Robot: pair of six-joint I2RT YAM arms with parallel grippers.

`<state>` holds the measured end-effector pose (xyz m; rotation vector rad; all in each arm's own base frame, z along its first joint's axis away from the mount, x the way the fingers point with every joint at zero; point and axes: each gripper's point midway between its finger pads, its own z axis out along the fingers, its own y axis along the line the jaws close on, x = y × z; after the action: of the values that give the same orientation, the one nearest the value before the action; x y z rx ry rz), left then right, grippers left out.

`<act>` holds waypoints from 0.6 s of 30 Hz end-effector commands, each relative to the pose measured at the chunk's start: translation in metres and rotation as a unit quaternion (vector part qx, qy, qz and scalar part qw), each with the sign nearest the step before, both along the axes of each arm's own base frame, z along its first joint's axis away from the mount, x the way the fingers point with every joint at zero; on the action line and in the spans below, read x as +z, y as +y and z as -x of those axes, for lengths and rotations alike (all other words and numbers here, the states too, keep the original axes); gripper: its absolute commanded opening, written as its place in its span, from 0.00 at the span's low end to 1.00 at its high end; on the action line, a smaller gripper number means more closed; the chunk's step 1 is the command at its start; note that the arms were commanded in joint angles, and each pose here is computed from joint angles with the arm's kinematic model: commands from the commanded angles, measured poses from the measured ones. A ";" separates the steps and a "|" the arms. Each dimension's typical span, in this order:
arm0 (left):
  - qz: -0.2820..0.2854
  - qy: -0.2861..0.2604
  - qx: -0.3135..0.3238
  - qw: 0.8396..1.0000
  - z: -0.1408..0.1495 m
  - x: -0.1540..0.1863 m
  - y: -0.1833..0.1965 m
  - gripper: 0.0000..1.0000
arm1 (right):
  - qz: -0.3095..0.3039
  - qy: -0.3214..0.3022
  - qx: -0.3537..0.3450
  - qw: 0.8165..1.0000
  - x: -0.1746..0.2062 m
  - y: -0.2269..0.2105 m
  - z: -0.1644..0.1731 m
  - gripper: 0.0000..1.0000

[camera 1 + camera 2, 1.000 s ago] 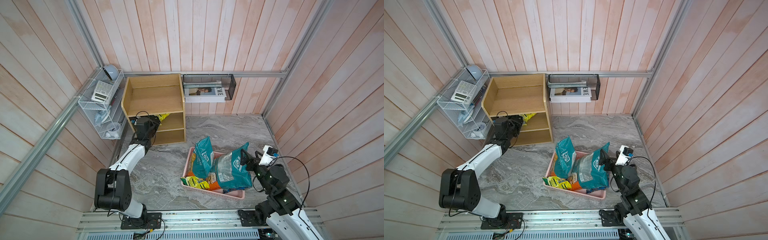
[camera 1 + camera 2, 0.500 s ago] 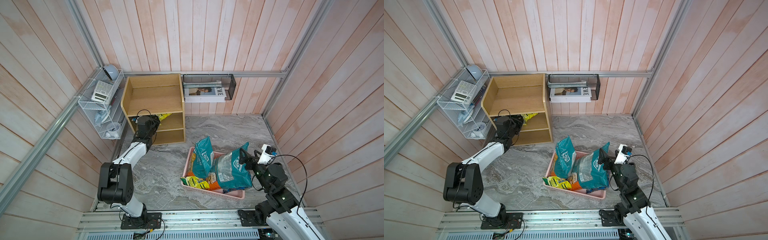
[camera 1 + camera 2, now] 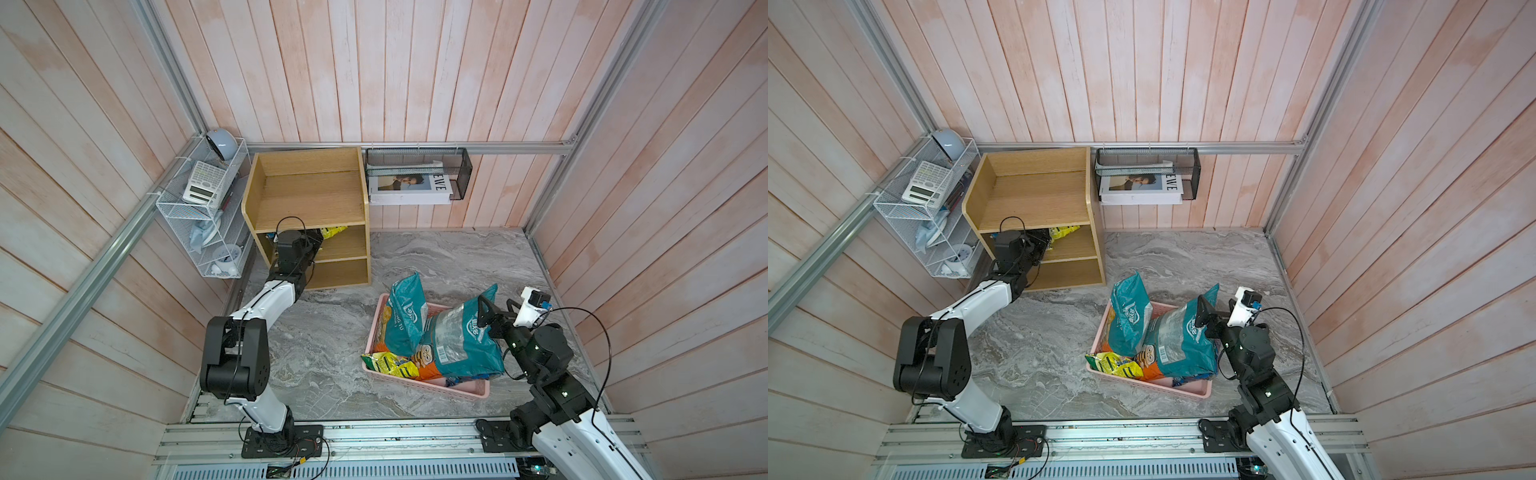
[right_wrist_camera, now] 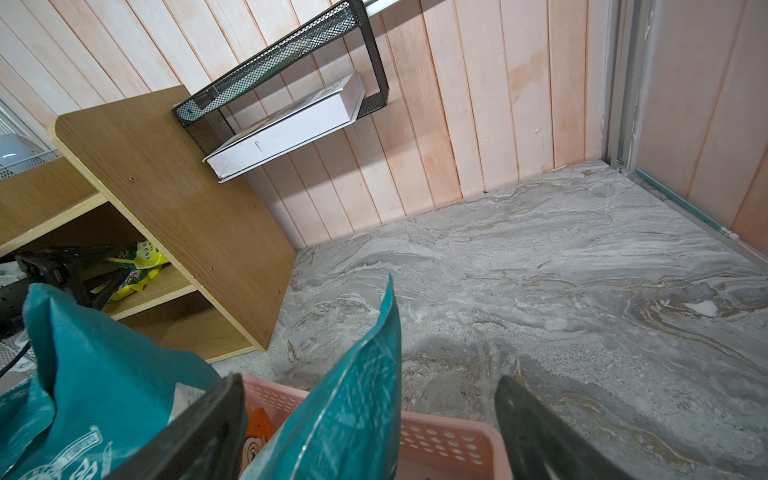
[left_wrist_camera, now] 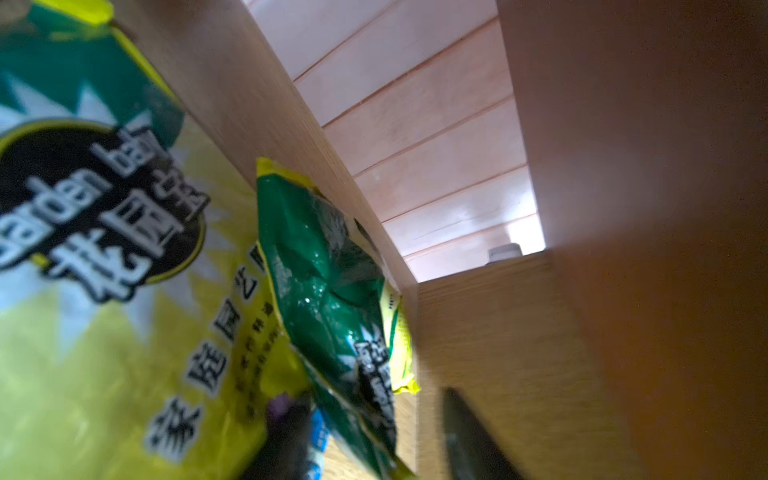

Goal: Take down the fertilizer bag from the shelf
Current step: Pick up the fertilizer bag from the shelf.

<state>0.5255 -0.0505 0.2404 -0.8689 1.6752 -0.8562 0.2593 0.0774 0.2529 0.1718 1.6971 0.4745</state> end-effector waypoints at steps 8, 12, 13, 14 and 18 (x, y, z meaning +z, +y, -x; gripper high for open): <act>-0.011 0.009 -0.021 1.000 -0.012 -0.004 -0.008 0.00 | 0.009 0.000 0.006 1.000 -0.005 0.002 -0.001 0.98; -0.013 -0.001 -0.018 1.000 0.003 0.016 -0.009 0.00 | 0.009 -0.001 0.007 1.000 -0.004 0.002 0.000 0.98; -0.020 -0.005 -0.015 1.000 0.011 0.025 -0.011 0.00 | 0.009 -0.001 0.008 1.000 -0.004 0.003 0.000 0.98; -0.031 -0.009 -0.011 0.999 0.019 0.036 -0.014 0.00 | 0.008 -0.001 0.008 1.000 -0.004 0.003 0.000 0.98; -0.100 -0.016 -0.005 0.995 0.050 0.077 -0.034 0.00 | 0.009 -0.001 0.009 1.000 -0.004 0.003 -0.001 0.98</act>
<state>0.4960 -0.0740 0.2371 -0.8992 1.8225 -0.7775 0.2596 0.0783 0.2530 0.1690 1.6974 0.4778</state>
